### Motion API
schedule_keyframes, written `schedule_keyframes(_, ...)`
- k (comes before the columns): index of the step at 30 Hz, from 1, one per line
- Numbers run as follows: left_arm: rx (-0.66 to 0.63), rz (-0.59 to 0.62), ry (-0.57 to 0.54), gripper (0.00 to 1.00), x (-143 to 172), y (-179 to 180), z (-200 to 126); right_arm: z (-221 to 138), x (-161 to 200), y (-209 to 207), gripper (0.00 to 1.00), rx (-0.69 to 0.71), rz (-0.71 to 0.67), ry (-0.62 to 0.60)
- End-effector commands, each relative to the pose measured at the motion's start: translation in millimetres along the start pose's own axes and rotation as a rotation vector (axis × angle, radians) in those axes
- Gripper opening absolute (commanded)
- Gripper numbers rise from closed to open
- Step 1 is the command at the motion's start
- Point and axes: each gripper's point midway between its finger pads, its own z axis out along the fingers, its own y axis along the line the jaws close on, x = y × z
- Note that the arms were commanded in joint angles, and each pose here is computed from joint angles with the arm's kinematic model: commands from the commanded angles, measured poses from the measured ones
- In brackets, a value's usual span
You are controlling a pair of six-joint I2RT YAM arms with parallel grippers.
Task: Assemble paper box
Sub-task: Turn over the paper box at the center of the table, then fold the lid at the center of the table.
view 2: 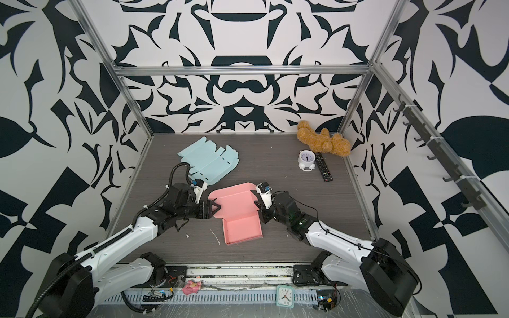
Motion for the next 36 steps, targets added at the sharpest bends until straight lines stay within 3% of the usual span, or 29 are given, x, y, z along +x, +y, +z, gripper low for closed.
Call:
schedule_keyframes(1, 0.031, 0.008, -0.012, 0.57, 0, -3, 1, -5, -15, 2, 0.06, 0.003, 0.001, -0.064)
schedule_keyframes(15, 0.042, -0.011, 0.013, 0.29, 10, -1, 4, -4, -17, -1, 0.07, 0.018, 0.017, -0.067)
schedule_keyframes(29, 0.03, 0.009, 0.029, 0.14, 12, -1, -1, -2, -16, -2, 0.1, 0.022, 0.024, -0.055)
schedule_keyframes(36, 0.023, 0.022, 0.034, 0.1, 10, -2, -2, 1, -16, 0, 0.19, 0.017, -0.006, -0.025)
